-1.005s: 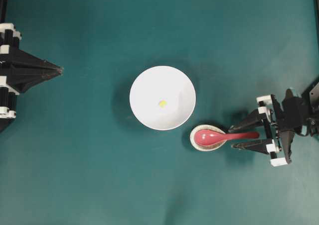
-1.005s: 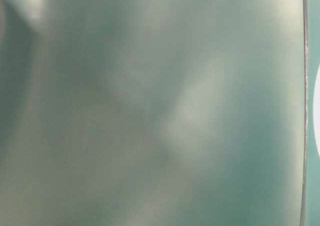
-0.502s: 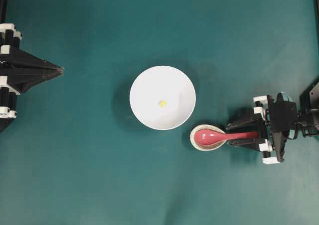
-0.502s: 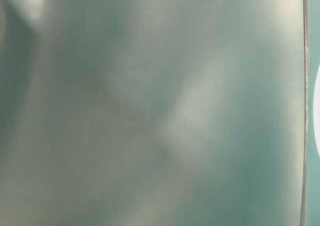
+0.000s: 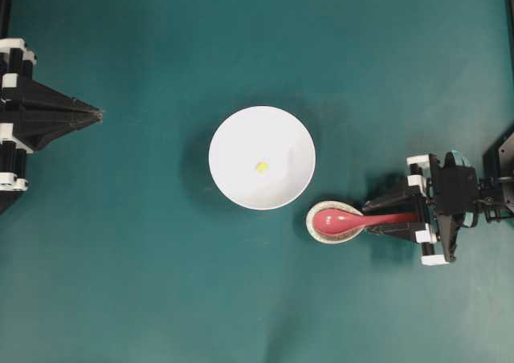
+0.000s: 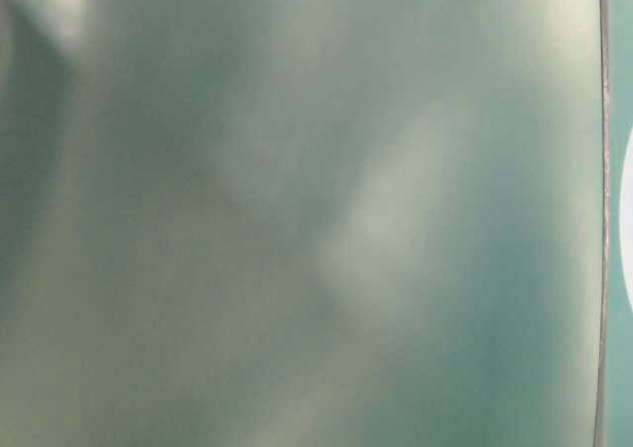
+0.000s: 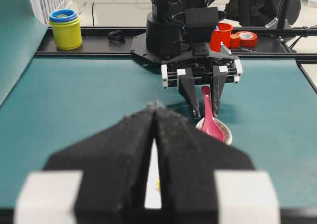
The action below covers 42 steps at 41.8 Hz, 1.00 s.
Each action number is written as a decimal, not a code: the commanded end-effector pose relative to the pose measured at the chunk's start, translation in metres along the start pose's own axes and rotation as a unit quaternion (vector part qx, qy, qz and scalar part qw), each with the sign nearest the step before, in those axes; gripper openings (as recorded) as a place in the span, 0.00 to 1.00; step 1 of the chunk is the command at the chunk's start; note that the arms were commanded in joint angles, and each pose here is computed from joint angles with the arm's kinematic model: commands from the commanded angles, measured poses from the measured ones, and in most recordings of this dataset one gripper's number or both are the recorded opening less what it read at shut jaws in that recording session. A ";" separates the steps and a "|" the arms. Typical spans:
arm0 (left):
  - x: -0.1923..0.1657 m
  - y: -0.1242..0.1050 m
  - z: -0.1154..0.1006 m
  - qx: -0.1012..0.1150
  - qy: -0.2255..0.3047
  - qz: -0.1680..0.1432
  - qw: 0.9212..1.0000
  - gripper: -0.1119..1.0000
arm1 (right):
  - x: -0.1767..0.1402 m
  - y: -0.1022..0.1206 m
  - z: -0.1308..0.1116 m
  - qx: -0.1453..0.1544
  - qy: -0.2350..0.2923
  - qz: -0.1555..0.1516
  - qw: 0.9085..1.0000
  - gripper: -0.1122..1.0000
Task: Scoop the yellow hexagonal prism block from the bowl with a spoon using the right arm.
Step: 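Lower the right gripper and close it on the red spoon handle, then lift the red spoon and swing it over the white bowl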
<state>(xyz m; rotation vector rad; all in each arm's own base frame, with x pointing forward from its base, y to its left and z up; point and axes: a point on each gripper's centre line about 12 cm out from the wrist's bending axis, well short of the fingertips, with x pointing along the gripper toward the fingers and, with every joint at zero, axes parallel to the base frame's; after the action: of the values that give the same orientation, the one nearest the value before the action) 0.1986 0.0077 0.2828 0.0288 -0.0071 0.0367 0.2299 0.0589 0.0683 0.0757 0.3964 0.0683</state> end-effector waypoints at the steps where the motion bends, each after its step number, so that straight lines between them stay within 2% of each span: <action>1: 0.003 0.000 0.006 0.002 -0.008 0.001 1.000 0.10 | 0.001 0.003 0.005 0.000 -0.011 0.004 1.000 0.53; 26: 0.003 0.000 0.006 0.002 -0.008 0.001 1.000 0.10 | 0.002 0.004 0.007 0.003 -0.016 0.003 1.000 0.49; 30: 0.003 0.000 0.006 0.002 -0.008 0.001 1.000 0.10 | 0.001 0.004 0.009 0.004 -0.020 0.003 1.000 0.44; 34: 0.003 0.000 0.006 0.002 -0.008 0.001 1.000 0.10 | 0.000 0.005 0.011 0.006 -0.024 0.005 1.000 0.33; 42: 0.003 0.000 0.005 0.002 -0.005 0.001 1.000 0.10 | -0.005 0.006 0.024 0.015 -0.041 0.011 0.999 0.32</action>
<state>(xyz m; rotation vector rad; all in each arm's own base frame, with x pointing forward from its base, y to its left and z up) 0.1988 0.0077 0.2825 0.0303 -0.0055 0.0367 0.2325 0.0619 0.0813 0.0967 0.3518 0.0740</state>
